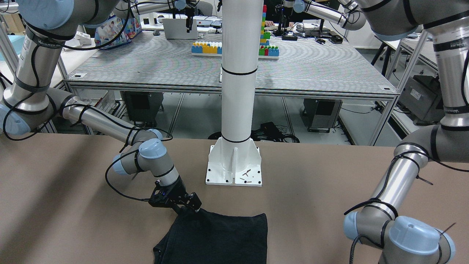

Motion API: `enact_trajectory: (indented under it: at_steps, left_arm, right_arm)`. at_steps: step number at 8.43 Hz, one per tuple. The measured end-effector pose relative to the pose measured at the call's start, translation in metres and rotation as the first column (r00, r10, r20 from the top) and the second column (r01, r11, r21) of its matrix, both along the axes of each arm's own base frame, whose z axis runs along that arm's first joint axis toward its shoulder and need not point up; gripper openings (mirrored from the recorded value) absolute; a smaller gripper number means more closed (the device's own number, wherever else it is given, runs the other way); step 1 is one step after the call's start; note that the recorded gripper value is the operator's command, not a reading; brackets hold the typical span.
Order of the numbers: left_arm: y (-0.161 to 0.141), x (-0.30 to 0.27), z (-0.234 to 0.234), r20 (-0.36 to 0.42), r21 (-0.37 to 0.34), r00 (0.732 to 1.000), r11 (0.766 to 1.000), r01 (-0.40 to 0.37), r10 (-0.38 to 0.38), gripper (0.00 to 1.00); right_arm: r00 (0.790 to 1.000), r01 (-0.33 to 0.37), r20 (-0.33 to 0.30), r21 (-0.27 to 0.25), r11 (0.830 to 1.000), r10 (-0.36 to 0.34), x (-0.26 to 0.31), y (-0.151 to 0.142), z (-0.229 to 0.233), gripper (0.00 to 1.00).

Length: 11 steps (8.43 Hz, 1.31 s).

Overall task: Fold clothes
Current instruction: 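Grasp the near bottom corner with the right gripper and tug it outward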

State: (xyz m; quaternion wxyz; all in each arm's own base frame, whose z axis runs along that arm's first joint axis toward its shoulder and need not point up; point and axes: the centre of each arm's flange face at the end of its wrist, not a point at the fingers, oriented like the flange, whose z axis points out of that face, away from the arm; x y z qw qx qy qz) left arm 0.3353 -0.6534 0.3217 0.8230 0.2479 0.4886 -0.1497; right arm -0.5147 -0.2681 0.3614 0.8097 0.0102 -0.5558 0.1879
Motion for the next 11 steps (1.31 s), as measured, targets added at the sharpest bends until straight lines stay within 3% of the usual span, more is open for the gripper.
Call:
enact_trajectory:
  at_steps: [1, 2, 3, 6, 11]
  left_arm:
    - [0.0, 0.0, 0.001, 0.002, 0.0, 1.0, 1.0, 0.0, 0.0, 1.0]
    - [0.0, 0.0, 0.001, 0.004, 0.001, 1.0, 1.0, -0.001, 0.001, 1.0]
    - [-0.001, 0.0, 0.002, 0.006, 0.001, 1.0, 1.0, -0.001, 0.001, 1.0]
    - [-0.001, 0.002, 0.001, 0.006, 0.004, 1.0, 1.0, -0.004, 0.004, 1.0]
    - [-0.001, 0.004, -0.003, 0.003, 0.005, 1.0, 1.0, -0.009, 0.009, 1.0]
  right_arm:
    - [1.0, -0.002, 0.006, 0.002, 1.0, 0.002, -0.012, -0.002, -0.008, 0.59]
    - [1.0, -0.005, 0.012, 0.003, 1.0, 0.005, -0.024, -0.006, -0.022, 0.22]
    - [1.0, -0.016, 0.012, -0.001, 1.0, 0.016, -0.035, -0.011, -0.039, 0.0]
    - [0.998, -0.06, 0.006, -0.03, 0.998, 0.06, -0.047, -0.023, -0.067, 0.0]
    - [0.998, -0.068, 0.002, -0.028, 0.997, 0.068, -0.042, -0.029, -0.066, 0.0]
